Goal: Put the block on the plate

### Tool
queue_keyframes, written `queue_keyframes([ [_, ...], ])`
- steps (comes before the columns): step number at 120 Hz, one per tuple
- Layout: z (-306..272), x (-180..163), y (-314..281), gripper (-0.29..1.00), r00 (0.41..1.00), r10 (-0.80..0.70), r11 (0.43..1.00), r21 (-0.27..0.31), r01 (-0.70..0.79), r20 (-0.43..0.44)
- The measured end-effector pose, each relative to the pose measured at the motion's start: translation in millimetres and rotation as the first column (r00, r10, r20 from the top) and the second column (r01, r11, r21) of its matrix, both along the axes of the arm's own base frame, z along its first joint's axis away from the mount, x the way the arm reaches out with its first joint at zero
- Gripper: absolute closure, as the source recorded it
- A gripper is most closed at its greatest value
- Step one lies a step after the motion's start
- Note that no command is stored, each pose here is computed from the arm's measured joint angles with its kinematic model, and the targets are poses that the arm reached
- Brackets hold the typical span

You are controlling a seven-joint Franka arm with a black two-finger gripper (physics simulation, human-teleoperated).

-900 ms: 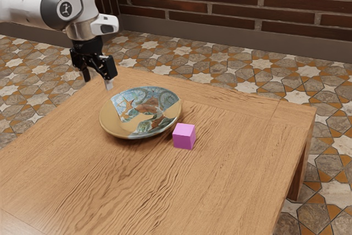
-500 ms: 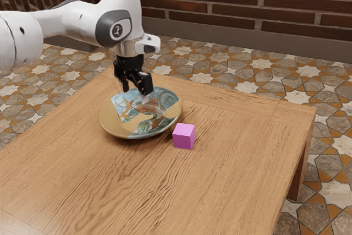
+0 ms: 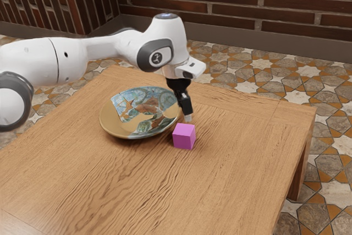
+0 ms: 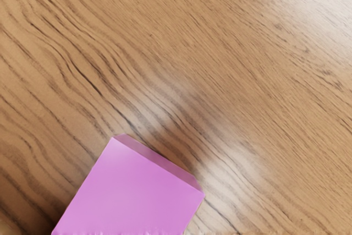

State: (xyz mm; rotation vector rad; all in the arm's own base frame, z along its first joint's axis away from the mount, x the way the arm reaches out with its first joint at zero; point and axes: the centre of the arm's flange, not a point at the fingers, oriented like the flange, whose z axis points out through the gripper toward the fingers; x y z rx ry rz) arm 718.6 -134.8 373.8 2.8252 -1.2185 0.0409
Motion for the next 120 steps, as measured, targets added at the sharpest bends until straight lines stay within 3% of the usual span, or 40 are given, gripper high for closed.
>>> queue_keyframes([
  [52,-53.8,5.4,-6.4,0.0,0.948,-0.317,0.946,0.058,0.319,-0.041],
  [120,-82.2,15.3,0.9,0.0,0.902,-0.429,0.9,0.056,0.432,-0.051],
])
